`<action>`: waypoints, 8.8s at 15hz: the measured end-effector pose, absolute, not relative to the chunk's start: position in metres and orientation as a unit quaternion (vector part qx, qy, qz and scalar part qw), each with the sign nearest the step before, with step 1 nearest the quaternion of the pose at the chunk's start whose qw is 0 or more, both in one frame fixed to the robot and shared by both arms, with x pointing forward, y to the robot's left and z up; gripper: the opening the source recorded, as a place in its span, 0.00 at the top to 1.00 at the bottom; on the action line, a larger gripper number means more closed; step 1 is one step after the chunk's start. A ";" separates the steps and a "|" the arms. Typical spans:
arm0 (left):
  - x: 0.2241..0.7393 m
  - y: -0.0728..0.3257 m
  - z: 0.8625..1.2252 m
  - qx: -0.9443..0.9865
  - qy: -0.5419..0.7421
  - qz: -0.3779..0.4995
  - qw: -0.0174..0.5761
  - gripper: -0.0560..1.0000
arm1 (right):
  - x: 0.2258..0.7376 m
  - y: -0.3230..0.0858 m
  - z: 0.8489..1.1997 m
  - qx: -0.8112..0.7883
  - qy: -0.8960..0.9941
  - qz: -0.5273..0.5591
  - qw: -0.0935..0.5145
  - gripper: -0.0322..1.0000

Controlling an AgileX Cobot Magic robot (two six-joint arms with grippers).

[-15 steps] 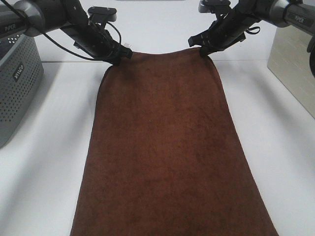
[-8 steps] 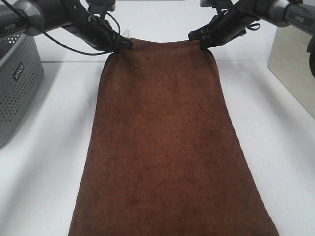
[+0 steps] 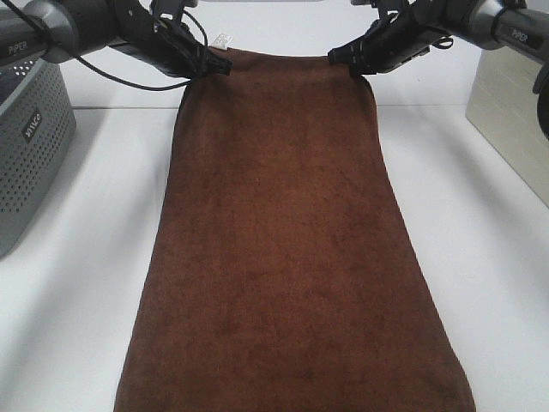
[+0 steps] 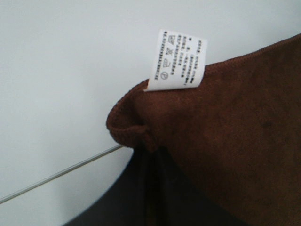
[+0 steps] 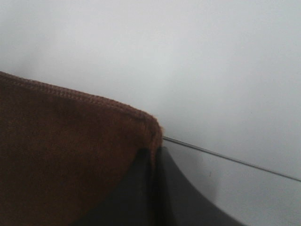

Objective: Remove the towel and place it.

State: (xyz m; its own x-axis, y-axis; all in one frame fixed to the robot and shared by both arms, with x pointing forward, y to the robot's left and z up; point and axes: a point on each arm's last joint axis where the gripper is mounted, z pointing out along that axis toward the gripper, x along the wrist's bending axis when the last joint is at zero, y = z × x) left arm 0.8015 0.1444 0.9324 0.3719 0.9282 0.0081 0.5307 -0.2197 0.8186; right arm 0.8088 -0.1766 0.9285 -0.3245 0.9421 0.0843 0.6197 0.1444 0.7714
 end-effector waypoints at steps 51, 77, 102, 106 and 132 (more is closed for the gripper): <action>0.816 0.146 0.866 0.695 0.504 0.306 0.411 0.31 | 0.831 -0.204 0.835 0.527 0.684 0.398 0.310 0.26; 0.739 0.194 1.074 0.721 0.609 0.210 0.257 0.15 | 0.709 -0.230 1.146 0.578 0.732 0.288 0.217 0.09; 0.296 0.316 1.131 0.566 0.659 0.389 0.307 0.15 | 0.275 -0.285 1.117 0.605 0.681 0.344 0.227 0.11; 0.240 0.311 1.094 0.562 0.644 0.400 0.330 0.15 | 0.240 -0.291 1.088 0.557 0.683 0.373 0.289 0.11; 0.234 0.301 1.052 0.581 0.621 0.375 0.369 0.15 | 0.232 -0.291 1.053 0.562 0.640 0.384 0.356 0.16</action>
